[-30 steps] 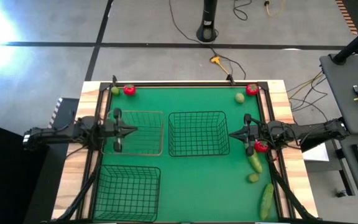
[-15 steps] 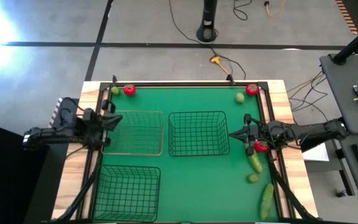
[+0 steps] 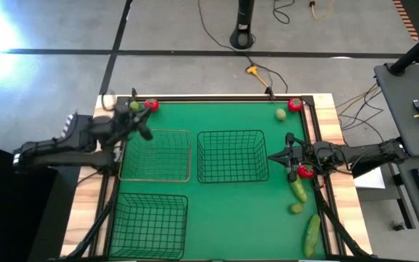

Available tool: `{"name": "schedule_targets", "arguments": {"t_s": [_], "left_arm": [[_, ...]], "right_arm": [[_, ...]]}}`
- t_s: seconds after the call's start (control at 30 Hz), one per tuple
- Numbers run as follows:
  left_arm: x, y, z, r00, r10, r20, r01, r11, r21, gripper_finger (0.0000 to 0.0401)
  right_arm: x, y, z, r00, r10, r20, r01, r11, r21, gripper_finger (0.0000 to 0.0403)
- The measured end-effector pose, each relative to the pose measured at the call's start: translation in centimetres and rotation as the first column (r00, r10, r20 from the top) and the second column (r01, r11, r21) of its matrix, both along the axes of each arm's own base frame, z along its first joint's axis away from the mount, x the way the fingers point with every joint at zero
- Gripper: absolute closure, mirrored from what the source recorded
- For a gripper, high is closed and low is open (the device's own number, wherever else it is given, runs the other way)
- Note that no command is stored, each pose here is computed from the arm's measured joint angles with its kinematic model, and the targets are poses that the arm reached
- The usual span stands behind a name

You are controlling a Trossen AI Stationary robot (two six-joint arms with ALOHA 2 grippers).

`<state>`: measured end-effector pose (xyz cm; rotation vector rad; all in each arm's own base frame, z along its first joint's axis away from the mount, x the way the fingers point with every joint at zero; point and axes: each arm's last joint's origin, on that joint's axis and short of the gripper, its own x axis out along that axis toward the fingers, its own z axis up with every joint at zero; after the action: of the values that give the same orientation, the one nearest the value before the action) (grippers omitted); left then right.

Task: Sort produce into baskets
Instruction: Put the top left tomato into the gold wire basket

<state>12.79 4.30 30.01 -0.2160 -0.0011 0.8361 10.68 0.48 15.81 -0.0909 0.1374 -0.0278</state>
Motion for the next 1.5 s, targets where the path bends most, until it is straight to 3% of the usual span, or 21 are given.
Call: {"name": "schedule_targets", "arguments": {"t_s": [0.27,0.4,0.53,0.63,0.77,1.07,1.23,1.5], "left_arm": [[3.5,5.8,2.7,0.947,0.112,-0.301,-0.142,0.987,-0.079,0.0401],[3.4,9.9,3.5,0.929,0.130,-0.345,-0.188,0.972,-0.141,0.0401],[2.7,14.4,3.6,0.934,0.073,-0.349,-0.177,0.945,-0.274,0.0401],[2.0,17.8,2.9,0.917,0.041,-0.397,-0.216,0.888,-0.407,0.0399],[1.6,21.5,1.0,0.855,-0.006,-0.518,-0.316,0.787,-0.530,0.0370],[3.4,26.4,-2.7,0.739,-0.202,-0.643,-0.428,0.596,-0.679,0.0232],[4.2,27.8,-4.2,0.705,-0.264,-0.658,-0.459,0.538,-0.707,0.0166],[4.2,28.3,-6.3,0.654,-0.316,-0.687,-0.524,0.466,-0.713,0.0105]], "right_arm": [[0.0,0.0,0.0,1.000,0.002,0.001,-0.002,1.000,0.000,0.0394],[0.0,0.0,0.0,1.000,0.002,0.001,-0.002,1.000,0.000,0.0394],[0.0,0.0,0.0,1.000,0.002,0.000,-0.002,1.000,0.001,0.0394],[0.0,0.0,0.0,1.000,0.002,-0.001,-0.002,1.000,0.000,0.0394],[0.0,0.0,0.0,1.000,0.002,0.000,-0.002,1.000,0.000,0.0394],[0.0,0.0,0.0,1.000,0.002,0.000,-0.002,1.000,0.000,0.0394],[0.0,0.0,0.0,1.000,0.002,0.000,-0.002,1.000,0.001,0.0394],[0.0,0.0,0.1,1.000,0.002,0.000,-0.002,1.000,0.000,0.0394]]}}
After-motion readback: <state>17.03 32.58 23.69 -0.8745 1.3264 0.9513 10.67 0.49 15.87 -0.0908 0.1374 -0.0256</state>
